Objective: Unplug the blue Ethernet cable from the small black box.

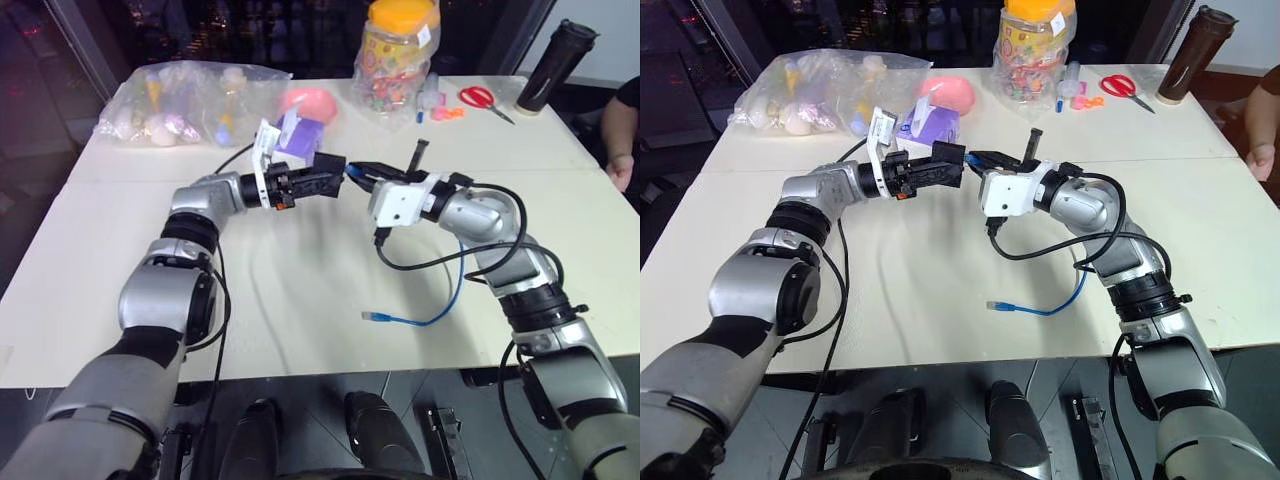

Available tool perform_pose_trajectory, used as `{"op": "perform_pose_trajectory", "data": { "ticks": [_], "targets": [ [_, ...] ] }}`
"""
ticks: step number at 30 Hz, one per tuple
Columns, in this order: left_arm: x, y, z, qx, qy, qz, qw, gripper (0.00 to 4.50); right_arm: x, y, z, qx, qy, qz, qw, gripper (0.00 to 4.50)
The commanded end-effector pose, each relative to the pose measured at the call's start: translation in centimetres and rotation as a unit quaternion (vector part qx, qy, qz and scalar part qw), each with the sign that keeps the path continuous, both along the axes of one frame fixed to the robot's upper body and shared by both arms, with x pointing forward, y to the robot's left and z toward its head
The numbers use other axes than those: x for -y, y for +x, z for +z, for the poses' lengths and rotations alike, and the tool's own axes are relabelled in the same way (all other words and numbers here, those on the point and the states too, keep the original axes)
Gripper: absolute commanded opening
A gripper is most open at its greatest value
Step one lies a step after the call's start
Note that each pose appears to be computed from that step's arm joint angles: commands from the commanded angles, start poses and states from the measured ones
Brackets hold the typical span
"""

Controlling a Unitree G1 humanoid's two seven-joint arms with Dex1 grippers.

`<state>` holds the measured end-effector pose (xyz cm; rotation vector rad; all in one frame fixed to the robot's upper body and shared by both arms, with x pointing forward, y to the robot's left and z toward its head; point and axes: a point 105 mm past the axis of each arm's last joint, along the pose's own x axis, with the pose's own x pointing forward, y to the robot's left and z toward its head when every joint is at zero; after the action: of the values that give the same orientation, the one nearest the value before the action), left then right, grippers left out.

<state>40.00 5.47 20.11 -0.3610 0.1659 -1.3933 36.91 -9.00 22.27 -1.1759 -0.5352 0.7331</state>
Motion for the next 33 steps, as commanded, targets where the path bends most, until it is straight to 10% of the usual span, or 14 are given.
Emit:
{"op": "perform_pose_trajectory", "data": {
  "ticks": [1, 7, 14, 18, 20, 22, 24, 33],
  "targets": [
    [-0.3, 0.4, 2.4, 0.026, -0.027, 0.011, 0.999, 0.78, -0.4, -0.8, 2.0, 0.035, 0.017, 0.012, 0.999, 0.0],
    [-1.0, 0.5, 2.5, 0.018, -0.039, 0.016, 0.999, 0.56, -0.5, -0.8, 1.2, 0.015, 0.013, 0.014, 1.0, 0.0],
    [-2.1, 0.2, 2.6, -0.014, -0.078, 0.013, 0.997, 0.56, 2.6, -1.1, -0.1, -0.058, 0.101, -0.056, 0.992, 3.42],
    [-2.7, 0.2, 3.0, -0.036, -0.11, 0.012, 0.993, 0.56, 3.9, -2.3, -0.5, -0.127, 0.251, -0.083, 0.956, 3.42],
    [-2.8, -0.1, 3.4, -0.051, -0.132, -0.001, 0.99, 0.56, 3.6, -3.1, 0.3, -0.193, 0.4, -0.059, 0.894, 3.42],
    [-2.2, -1.1, 4.1, -0.075, -0.17, -0.048, 0.981, 0.56, 1.6, -4.6, 1.4, -0.313, 0.59, 0.044, 0.743, 3.42],
    [-1.4, -1.8, 4.2, -0.086, -0.182, -0.081, 0.976, 0.56, 0.4, -5.5, 2.4, -0.372, 0.647, 0.11, 0.657, 3.42],
    [0.1, -4.0, 4.6, -0.092, -0.189, -0.139, 0.968, 0.56, -0.5, -5.9, 3.2, -0.428, 0.679, 0.158, 0.575, 3.42]
  ]
}}
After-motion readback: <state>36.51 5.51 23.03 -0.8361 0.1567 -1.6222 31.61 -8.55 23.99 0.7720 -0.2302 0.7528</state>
